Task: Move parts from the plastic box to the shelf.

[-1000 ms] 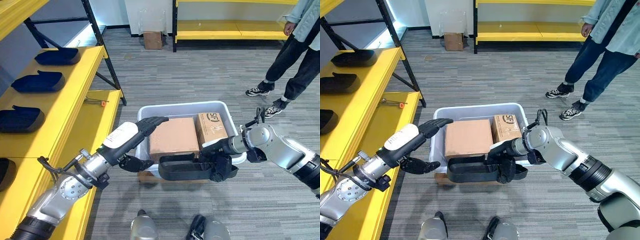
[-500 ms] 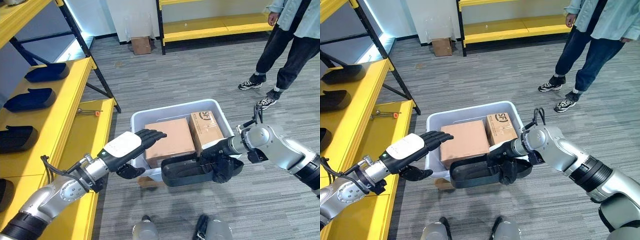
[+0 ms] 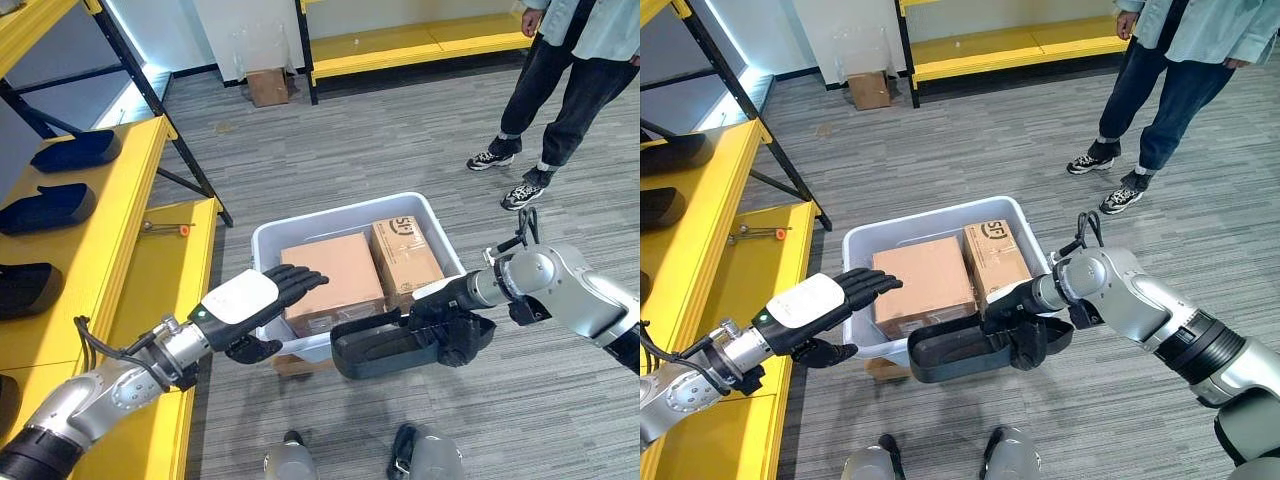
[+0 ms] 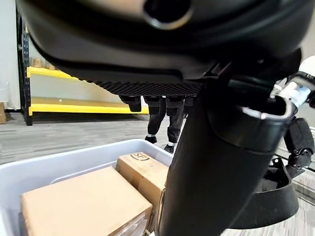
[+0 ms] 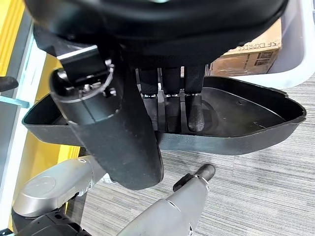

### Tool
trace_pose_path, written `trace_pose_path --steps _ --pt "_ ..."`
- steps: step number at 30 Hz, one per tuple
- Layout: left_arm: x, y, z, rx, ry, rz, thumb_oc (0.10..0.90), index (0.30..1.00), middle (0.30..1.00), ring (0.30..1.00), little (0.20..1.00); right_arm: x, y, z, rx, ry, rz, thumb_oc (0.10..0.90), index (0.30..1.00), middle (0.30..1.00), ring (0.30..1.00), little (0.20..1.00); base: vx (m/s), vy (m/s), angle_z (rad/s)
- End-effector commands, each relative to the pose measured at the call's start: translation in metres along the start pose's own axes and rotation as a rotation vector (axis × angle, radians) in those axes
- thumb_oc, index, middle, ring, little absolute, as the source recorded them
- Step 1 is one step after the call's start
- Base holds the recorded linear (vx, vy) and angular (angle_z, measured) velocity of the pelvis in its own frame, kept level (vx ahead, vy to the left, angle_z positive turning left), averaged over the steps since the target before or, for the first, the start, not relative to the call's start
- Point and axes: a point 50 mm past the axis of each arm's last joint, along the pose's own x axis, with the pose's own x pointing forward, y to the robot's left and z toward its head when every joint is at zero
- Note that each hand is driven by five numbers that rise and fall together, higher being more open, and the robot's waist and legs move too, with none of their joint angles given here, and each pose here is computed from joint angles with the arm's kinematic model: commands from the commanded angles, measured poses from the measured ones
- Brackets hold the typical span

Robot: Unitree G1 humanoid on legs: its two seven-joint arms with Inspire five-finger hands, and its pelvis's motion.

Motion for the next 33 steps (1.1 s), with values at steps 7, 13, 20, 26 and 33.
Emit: trace_pose_path --steps 7,13,20,26,33 --pt "0.016 0.015 0.018 0.017 -0.148 0.144 0.900 1.000 1.000 1.000 1.000 -0.023 -0.035 0.049 -0.141 -0.222 -0.181 0.400 0.300 0.300 0.300 0.300 0.00 0.000 0.00" --pt "0.023 0.015 0.021 0.001 -0.167 0.161 0.900 1.000 1.000 1.000 1.000 -0.018 -0.036 0.056 -0.132 -0.290 -0.192 0.400 0.300 0.300 0.300 0.300 0.00 0.000 0.00" --pt "0.030 0.007 0.020 -0.030 -0.141 0.115 0.900 1.000 1.000 1.000 1.000 -0.012 -0.040 0.061 -0.075 -0.350 -0.241 0.400 0.300 0.300 0.300 0.300 0.00 0.000 0.00" --pt "0.029 -0.003 0.020 -0.055 -0.129 0.114 0.900 1.000 1.000 1.000 1.000 -0.010 -0.048 0.066 -0.036 -0.438 -0.296 0.400 0.300 0.300 0.300 0.300 0.00 0.003 -0.01" --pt "0.034 -0.011 0.019 -0.074 -0.106 0.099 0.900 1.000 1.000 1.000 1.000 -0.008 -0.055 0.073 0.002 -0.481 -0.357 0.400 0.300 0.300 0.300 0.300 0.00 0.000 0.00"
